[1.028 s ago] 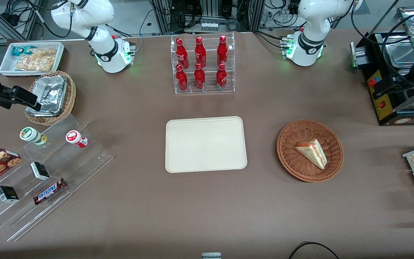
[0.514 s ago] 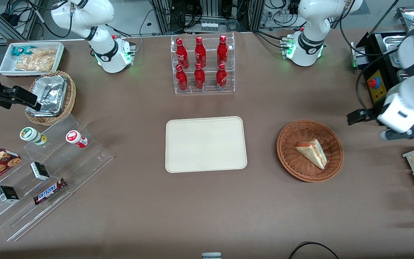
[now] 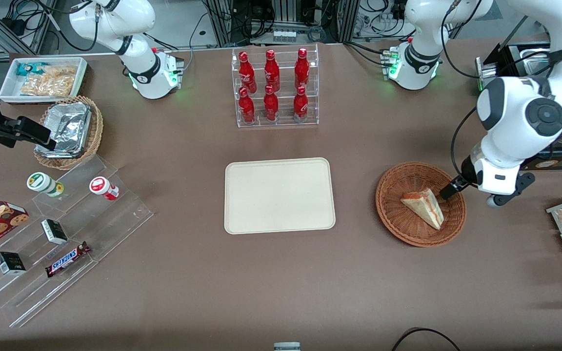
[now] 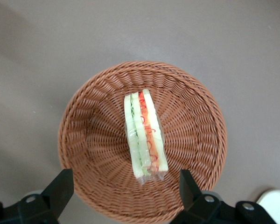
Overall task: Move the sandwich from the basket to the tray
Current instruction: 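Lower the open left gripper over the wrapped sandwich in the wicker basket, then close the left gripper on the sandwich and lift it from the basket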
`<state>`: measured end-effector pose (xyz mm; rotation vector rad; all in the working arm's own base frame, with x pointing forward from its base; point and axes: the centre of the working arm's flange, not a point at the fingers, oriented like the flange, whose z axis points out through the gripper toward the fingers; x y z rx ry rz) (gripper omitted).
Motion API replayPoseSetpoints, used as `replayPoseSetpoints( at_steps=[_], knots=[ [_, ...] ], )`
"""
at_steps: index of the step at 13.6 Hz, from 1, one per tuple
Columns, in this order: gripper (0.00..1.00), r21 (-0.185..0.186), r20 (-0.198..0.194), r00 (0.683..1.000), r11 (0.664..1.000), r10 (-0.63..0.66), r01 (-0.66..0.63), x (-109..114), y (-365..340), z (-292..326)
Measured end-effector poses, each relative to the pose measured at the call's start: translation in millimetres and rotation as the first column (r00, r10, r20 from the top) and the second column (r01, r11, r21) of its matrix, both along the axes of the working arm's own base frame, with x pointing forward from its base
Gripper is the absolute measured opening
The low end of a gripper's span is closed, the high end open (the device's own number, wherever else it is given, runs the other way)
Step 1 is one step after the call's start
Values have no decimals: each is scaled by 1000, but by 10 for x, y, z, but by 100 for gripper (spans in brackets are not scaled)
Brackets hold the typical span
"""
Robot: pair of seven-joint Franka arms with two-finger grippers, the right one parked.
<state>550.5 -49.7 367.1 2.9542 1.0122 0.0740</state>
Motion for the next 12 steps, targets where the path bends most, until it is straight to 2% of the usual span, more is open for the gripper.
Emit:
replayPoseSetpoints(
  at_steps=[3,6,10,12],
  knots=[
    [100,-17,0,999,999,51,-51,-50,-182,-333],
    [100,-23,-20,998,998,53,-53,-52,-223,-511],
    [100,-46,11,996,996,83,-82,21,-235,-758],
    [100,-54,8,996,994,91,-90,37,-239,-914]
  ],
)
